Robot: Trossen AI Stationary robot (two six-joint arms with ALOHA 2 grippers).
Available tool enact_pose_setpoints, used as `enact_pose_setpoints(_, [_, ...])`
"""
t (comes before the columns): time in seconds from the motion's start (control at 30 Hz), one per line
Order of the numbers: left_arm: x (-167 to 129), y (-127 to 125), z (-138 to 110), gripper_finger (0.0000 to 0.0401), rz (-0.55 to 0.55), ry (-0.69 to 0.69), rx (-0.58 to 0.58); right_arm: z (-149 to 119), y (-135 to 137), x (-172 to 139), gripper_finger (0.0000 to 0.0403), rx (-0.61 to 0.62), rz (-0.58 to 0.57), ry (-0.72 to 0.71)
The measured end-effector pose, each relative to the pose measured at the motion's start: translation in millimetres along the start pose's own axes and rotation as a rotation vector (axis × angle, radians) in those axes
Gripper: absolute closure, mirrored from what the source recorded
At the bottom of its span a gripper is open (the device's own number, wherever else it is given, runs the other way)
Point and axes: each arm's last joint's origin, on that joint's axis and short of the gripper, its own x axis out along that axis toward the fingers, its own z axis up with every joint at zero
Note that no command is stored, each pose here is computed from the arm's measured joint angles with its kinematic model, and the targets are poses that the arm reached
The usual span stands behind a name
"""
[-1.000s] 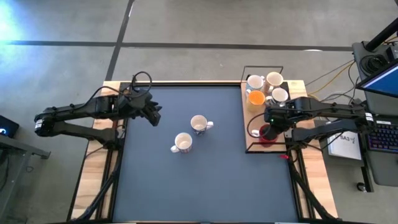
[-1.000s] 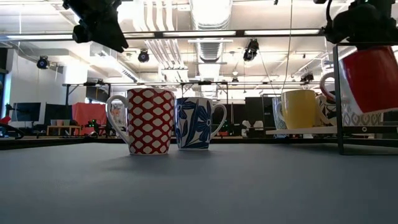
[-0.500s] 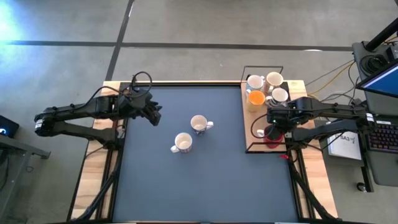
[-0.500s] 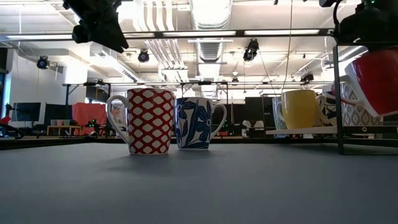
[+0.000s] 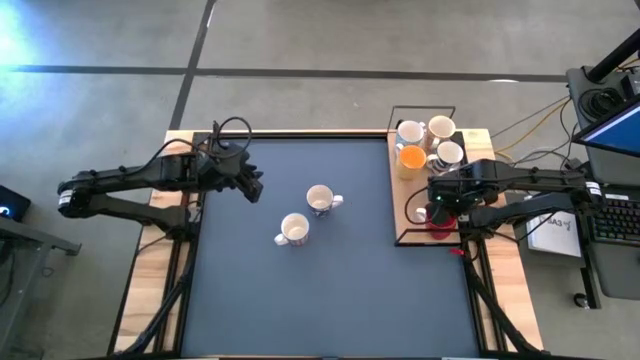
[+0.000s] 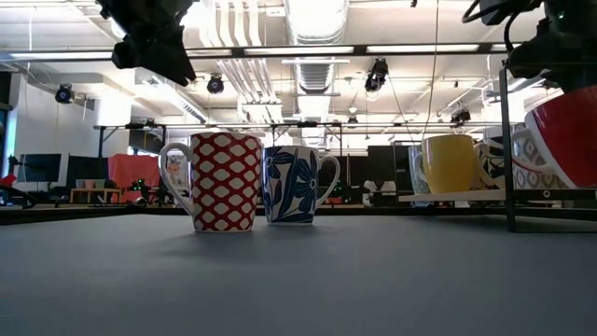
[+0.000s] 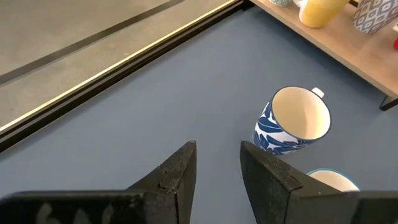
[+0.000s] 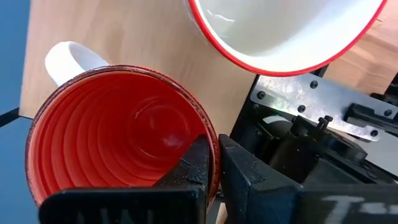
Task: Place coffee mugs
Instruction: Put the red cup on the shelf aligned with the gray cup
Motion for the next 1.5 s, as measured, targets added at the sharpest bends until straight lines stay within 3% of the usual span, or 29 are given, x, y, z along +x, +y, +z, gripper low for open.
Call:
enact_pose_setpoints(0.7, [6.6,-3.6,-1.1,0.0294,-0.012,0.035,0.010,-0.7,0.3,0.4,0.0390,-0.040,0.013,0.024])
enact_pose_setpoints(1.23, [6.6,-3.6,-1.0,0.0294,-0.010,0.033,0.010,1.3,0.4,-0.2,0.0389,-0.062,-0.004,-0.036])
enact_pose_setpoints(1.5, [6.6,-3.6,-1.0,0.0294,-0.010,0.033,0.010,1.0,0.2,-0.8,0.0340,-0.062,-0.003,-0.031])
